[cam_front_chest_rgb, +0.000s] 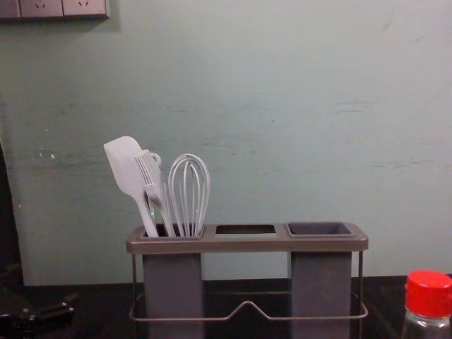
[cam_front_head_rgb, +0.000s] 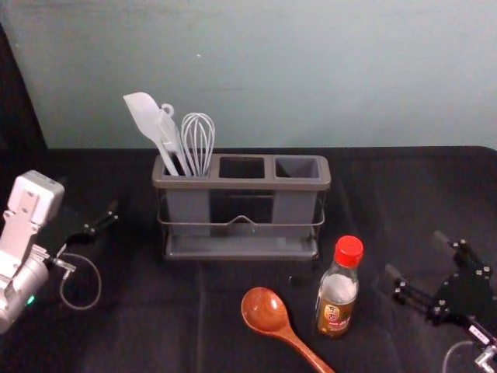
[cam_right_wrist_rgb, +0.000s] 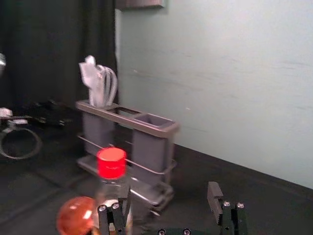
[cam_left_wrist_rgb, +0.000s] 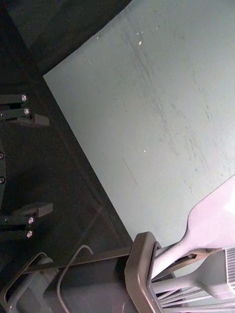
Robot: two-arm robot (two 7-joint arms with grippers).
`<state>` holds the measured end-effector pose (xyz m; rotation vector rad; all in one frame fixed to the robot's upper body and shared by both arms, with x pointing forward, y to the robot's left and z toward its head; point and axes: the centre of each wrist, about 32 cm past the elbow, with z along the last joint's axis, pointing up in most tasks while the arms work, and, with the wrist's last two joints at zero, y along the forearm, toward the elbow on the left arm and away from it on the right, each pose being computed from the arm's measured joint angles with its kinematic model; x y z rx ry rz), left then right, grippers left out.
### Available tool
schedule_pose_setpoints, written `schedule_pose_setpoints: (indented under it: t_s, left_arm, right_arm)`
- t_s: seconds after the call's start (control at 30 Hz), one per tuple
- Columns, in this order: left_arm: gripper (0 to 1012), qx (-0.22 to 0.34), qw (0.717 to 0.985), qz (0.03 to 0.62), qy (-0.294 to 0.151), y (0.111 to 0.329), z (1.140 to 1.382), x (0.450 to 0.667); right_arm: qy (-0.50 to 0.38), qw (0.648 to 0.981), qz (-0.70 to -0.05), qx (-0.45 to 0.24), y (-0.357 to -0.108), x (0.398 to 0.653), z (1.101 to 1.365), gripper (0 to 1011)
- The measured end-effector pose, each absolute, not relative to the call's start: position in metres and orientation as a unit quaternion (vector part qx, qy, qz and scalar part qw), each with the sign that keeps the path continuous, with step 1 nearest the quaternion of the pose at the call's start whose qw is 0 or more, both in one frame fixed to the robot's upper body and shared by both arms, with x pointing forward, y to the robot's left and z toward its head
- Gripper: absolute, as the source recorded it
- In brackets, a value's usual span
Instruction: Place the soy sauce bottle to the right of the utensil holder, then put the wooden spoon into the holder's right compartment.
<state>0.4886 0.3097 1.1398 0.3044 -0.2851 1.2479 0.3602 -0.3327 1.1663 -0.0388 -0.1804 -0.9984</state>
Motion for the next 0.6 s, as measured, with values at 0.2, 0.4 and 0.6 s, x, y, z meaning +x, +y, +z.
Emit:
schedule_pose_setpoints:
  t_s: [0.2, 0.4, 0.6]
  left_arm:
    - [1011, 0.141, 0.791, 0.580, -0.132, 0.310, 1.140, 0.489]
    - [1012, 0.141, 0.791, 0.580, -0.132, 0.310, 1.140, 0.489]
    - [1011, 0.141, 0.791, 0.580, -0.132, 0.310, 1.140, 0.489]
  right_arm:
    - [-0.069, 0.894, -0.444, -0.002, -0.322, 0.362, 1.164, 1002]
    - [-0.063, 0.901, -0.430, -0.001, -0.309, 0.372, 1.163, 1002]
    - [-0.061, 0.904, -0.422, -0.001, -0.299, 0.386, 1.164, 1003]
